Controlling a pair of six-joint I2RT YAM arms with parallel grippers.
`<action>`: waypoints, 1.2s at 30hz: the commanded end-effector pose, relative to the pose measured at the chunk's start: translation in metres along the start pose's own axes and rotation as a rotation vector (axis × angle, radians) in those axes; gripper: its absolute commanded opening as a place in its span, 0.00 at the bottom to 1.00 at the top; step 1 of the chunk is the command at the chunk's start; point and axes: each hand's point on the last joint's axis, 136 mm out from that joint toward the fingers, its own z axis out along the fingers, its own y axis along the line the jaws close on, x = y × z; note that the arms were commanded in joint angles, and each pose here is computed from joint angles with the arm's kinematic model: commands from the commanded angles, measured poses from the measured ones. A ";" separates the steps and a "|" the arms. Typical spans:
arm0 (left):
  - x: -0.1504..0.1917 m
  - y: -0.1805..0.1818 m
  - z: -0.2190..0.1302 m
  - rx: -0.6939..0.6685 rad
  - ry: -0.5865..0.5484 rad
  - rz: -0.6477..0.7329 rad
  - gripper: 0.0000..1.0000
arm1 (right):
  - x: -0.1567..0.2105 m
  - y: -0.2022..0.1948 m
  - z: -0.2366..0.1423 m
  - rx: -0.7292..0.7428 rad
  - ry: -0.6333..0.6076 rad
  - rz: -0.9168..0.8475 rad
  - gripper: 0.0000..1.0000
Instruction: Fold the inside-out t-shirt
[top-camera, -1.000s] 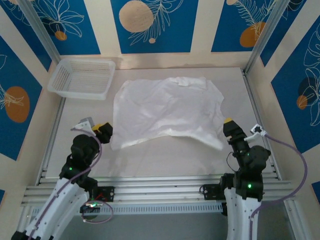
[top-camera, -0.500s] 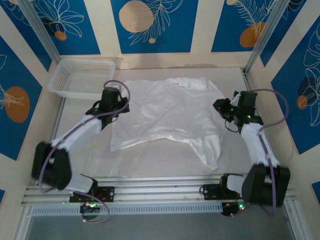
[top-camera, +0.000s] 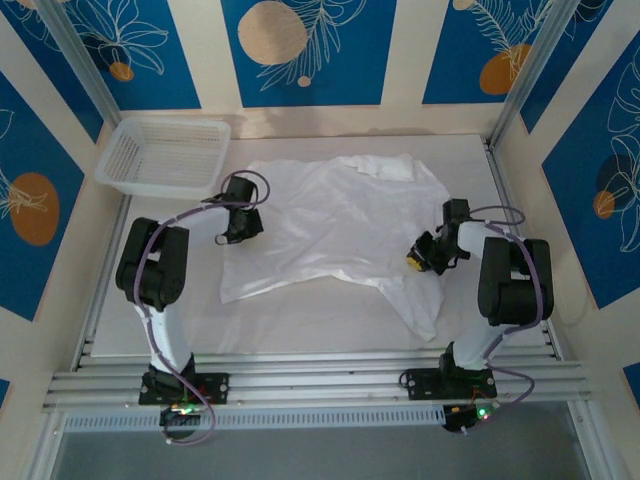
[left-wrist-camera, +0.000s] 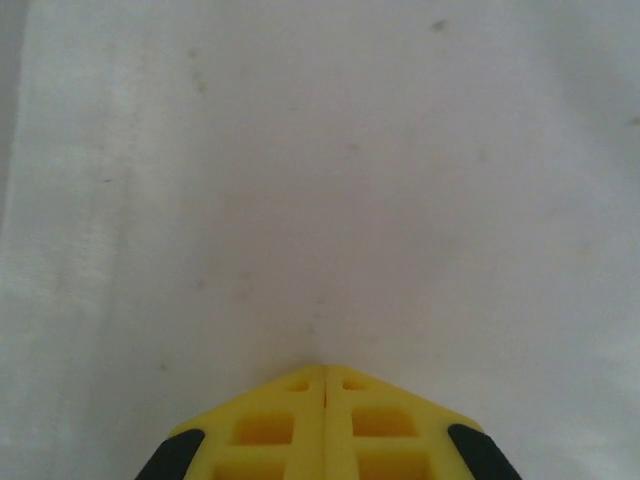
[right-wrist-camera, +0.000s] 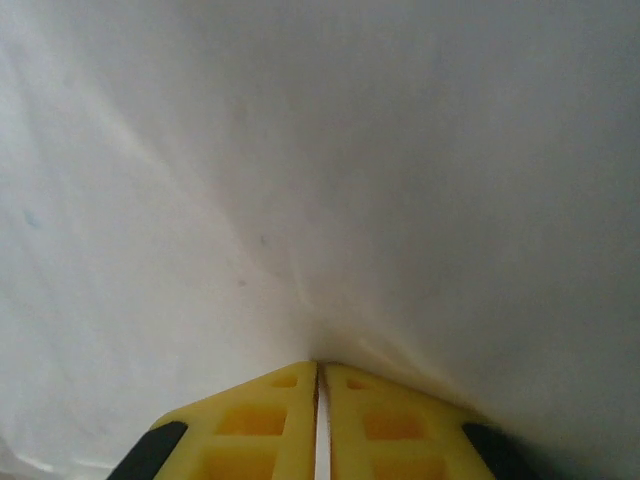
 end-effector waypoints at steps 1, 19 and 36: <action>0.005 0.029 0.008 -0.047 0.046 -0.041 0.00 | 0.025 -0.030 0.002 0.086 0.032 0.073 0.12; 0.069 0.014 -0.053 0.216 0.061 -0.112 0.15 | -0.021 -0.061 -0.088 -0.009 -0.315 0.196 0.29; 0.086 0.056 -0.030 0.094 0.096 -0.144 0.07 | -0.072 -0.083 -0.063 0.082 -0.200 0.243 0.16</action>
